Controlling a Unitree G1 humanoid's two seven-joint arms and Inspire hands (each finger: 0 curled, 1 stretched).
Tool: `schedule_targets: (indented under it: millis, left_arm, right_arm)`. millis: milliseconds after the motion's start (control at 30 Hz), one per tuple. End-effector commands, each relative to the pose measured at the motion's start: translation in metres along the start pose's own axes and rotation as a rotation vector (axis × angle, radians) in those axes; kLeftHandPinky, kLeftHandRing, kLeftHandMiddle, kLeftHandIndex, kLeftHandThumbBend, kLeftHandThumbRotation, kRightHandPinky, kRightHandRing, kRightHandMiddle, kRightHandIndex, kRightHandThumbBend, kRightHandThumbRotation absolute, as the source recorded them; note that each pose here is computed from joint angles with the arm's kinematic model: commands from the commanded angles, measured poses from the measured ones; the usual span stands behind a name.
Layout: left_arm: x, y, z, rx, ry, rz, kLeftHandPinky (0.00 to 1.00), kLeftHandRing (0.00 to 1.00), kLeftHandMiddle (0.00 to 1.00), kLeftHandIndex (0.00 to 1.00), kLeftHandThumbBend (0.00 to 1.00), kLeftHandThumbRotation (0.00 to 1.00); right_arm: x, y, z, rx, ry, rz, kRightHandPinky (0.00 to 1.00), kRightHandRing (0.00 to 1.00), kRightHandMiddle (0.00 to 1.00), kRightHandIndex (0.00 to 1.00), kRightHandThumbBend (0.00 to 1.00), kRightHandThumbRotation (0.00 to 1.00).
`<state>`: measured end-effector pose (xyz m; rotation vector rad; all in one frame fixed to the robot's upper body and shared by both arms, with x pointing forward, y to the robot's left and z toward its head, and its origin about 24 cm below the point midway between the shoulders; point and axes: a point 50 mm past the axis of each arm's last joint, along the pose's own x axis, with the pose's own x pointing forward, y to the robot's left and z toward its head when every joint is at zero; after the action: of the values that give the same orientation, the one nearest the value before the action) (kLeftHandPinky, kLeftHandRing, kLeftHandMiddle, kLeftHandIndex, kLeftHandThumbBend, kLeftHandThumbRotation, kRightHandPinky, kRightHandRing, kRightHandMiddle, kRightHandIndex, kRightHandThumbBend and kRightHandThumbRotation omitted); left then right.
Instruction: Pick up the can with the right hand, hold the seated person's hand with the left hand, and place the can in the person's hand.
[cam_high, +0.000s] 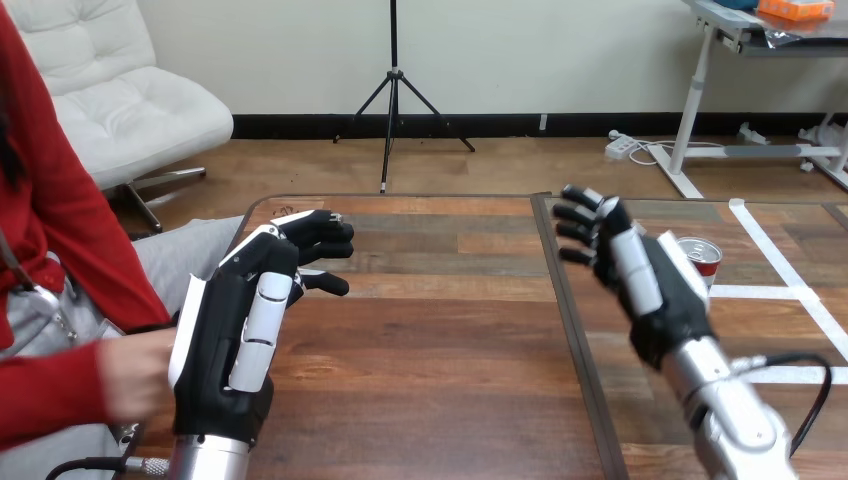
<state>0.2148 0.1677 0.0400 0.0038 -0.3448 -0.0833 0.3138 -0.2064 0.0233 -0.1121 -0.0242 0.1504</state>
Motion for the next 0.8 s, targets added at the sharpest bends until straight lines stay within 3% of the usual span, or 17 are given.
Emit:
schedule_targets:
  millis: [0,767]
  left_arm:
    - [0.017,-0.003,0.01,0.01,-0.069,-0.015,0.53,0.67,0.68,0.65,0.62,0.93]
    - [0.017,-0.003,0.008,0.014,-0.065,-0.018,0.51,0.66,0.68,0.64,0.64,0.91]
  right_arm:
    - [0.042,-0.024,0.067,-0.044,-0.211,-0.07,0.85,0.89,0.89,0.9,0.91,1.0]
    - [0.062,-0.049,0.098,-0.089,-0.222,-0.159,0.82,0.87,0.87,0.86,0.93,1.0]
